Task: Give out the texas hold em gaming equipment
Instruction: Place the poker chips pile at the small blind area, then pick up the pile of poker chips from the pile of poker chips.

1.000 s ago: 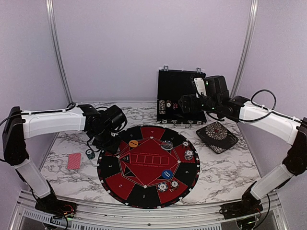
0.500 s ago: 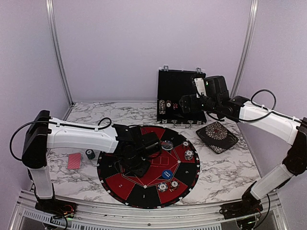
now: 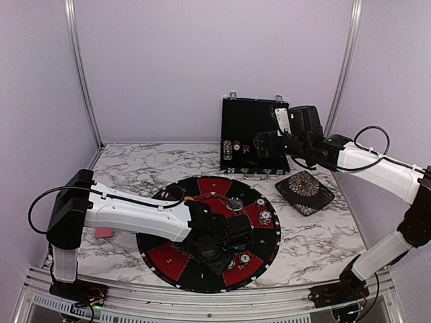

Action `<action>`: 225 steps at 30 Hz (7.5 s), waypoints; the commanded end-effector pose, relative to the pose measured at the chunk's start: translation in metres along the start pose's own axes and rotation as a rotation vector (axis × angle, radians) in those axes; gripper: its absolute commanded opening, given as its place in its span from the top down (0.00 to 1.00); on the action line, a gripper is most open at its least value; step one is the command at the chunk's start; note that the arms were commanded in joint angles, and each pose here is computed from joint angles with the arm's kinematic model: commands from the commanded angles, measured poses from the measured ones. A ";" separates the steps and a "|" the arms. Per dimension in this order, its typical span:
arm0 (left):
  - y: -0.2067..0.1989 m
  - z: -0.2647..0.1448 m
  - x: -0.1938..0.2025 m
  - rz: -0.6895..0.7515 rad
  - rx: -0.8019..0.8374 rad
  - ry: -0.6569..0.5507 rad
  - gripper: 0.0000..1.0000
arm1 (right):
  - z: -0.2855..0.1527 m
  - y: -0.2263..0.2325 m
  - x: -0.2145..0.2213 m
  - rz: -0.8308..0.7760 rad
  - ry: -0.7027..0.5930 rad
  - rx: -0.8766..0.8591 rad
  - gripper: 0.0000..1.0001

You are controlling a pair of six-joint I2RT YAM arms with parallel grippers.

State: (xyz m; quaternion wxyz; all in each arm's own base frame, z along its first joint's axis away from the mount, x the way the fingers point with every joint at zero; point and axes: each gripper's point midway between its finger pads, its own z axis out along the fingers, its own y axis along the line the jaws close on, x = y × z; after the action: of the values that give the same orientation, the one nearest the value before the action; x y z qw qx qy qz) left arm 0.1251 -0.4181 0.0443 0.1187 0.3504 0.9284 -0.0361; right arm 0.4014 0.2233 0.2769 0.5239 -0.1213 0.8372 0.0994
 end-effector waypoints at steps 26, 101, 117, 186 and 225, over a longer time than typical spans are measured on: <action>-0.060 0.010 0.015 0.048 0.065 0.015 0.67 | -0.010 -0.006 -0.014 0.006 -0.033 0.012 0.02; 0.072 -0.068 -0.022 -0.181 -0.007 -0.154 0.16 | 0.000 0.008 -0.004 -0.011 0.029 -0.057 0.01; 0.254 -0.079 -0.004 -0.492 -0.140 -0.127 0.16 | 0.020 0.031 0.012 -0.020 0.080 -0.167 0.02; 0.344 0.000 0.085 -0.664 -0.150 0.115 0.48 | 0.049 0.045 0.045 -0.047 0.175 -0.225 0.02; 0.347 -0.002 0.085 -0.645 -0.167 0.120 0.61 | 0.049 0.045 0.046 -0.049 0.179 -0.222 0.02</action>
State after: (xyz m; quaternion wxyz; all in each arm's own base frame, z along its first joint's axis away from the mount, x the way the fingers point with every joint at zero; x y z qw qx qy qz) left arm 0.2934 -0.1077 0.0325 0.0801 0.0244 0.9964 0.0156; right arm 0.3994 0.2745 0.1991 0.4142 -0.2109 0.8696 0.1666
